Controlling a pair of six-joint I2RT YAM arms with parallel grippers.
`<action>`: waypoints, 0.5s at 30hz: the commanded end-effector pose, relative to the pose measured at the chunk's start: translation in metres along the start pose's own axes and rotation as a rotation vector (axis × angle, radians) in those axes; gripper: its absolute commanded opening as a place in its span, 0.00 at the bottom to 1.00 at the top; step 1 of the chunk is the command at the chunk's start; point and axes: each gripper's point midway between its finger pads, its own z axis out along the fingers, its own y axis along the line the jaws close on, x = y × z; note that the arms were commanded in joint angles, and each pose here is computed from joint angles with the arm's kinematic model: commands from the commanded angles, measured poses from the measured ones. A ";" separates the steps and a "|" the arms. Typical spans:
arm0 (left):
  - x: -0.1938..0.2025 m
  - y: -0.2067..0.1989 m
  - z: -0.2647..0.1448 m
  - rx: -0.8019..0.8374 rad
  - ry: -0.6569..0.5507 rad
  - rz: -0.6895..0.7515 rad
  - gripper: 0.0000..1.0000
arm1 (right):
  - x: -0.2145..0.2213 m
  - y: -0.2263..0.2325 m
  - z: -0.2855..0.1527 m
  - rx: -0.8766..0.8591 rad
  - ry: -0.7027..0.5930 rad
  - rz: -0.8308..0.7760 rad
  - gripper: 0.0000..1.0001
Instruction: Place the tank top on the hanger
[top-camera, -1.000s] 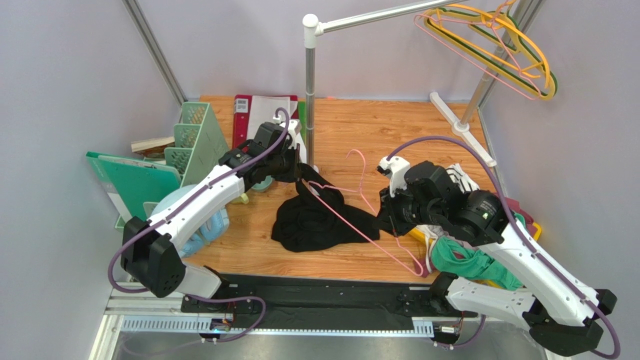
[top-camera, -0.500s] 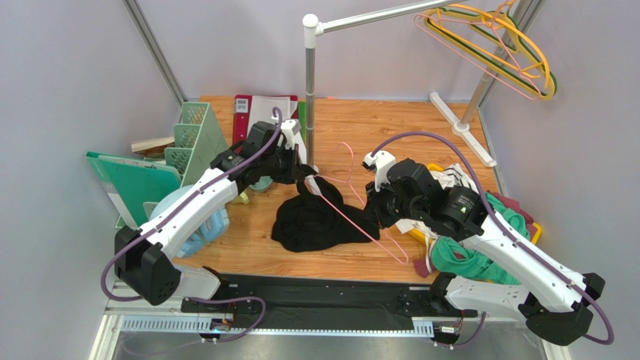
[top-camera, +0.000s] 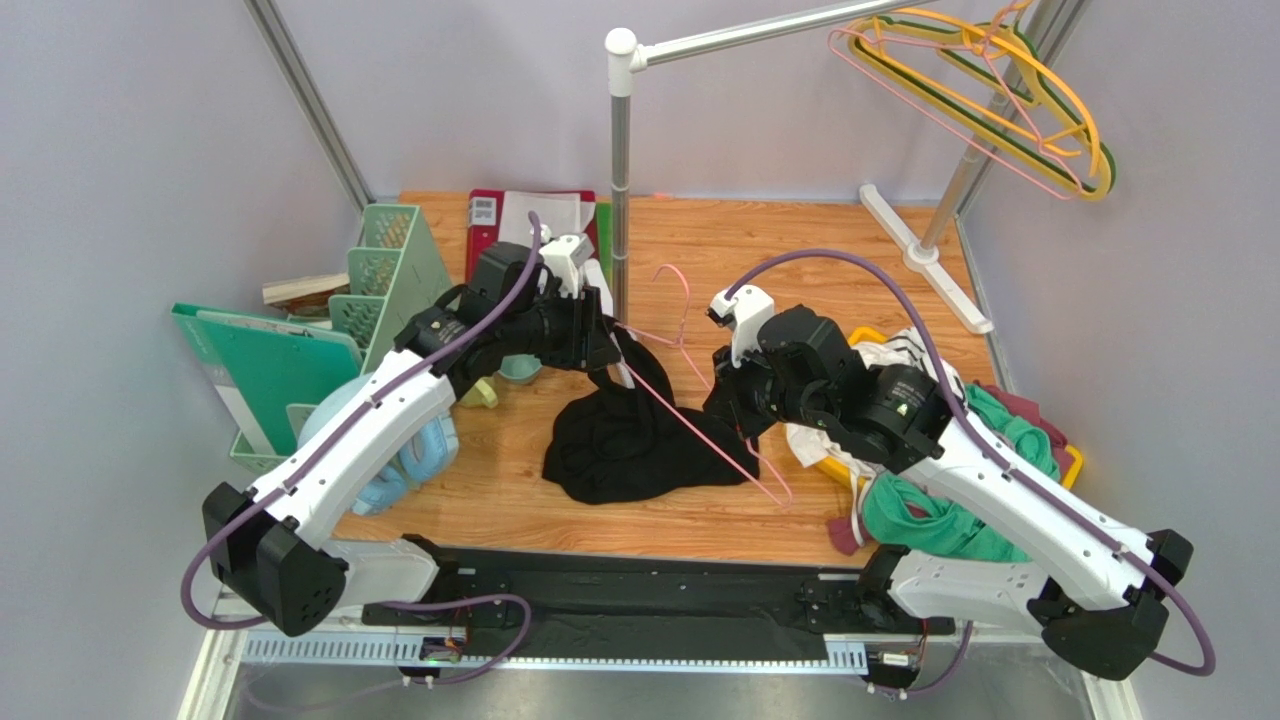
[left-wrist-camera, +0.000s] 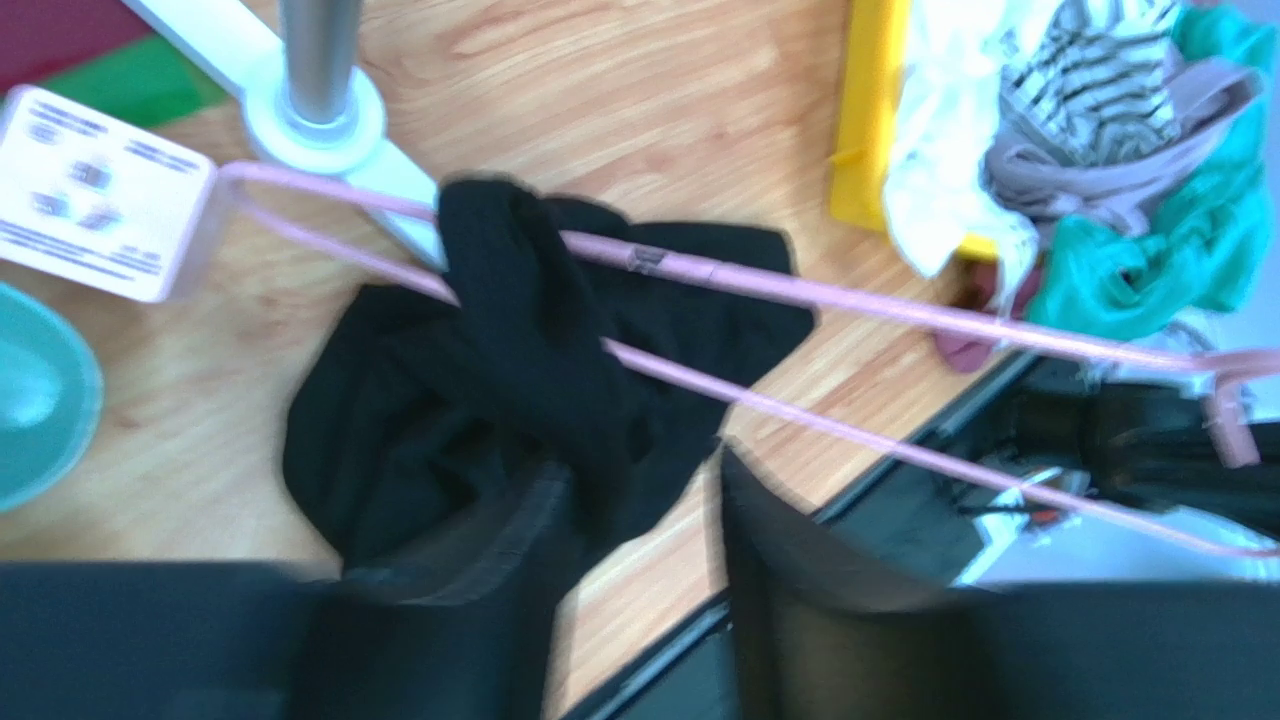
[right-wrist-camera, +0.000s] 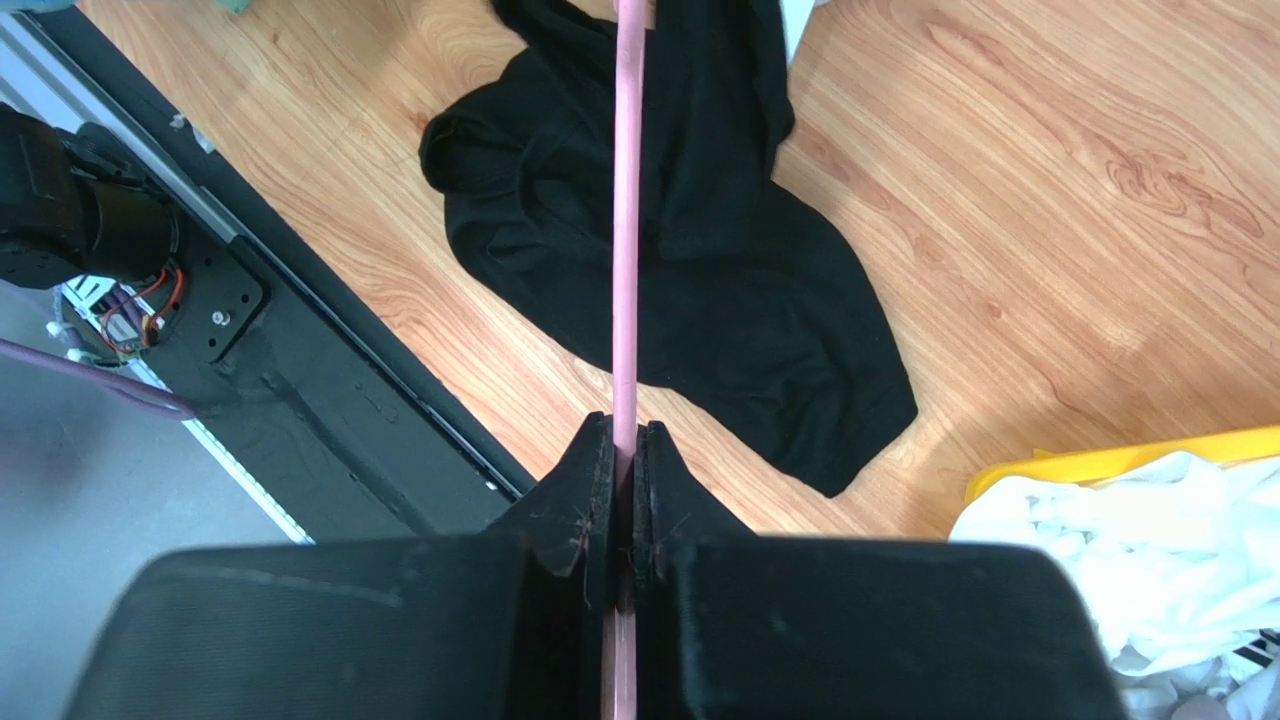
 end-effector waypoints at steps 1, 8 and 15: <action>-0.021 0.008 -0.019 -0.059 -0.086 0.021 0.62 | -0.039 0.012 -0.018 -0.051 -0.147 -0.018 0.00; -0.044 0.018 -0.054 -0.068 -0.167 0.028 0.80 | -0.065 0.033 -0.029 -0.163 -0.280 0.010 0.00; -0.072 0.010 -0.106 -0.084 -0.314 0.157 0.82 | -0.082 0.040 -0.048 -0.201 -0.342 -0.025 0.00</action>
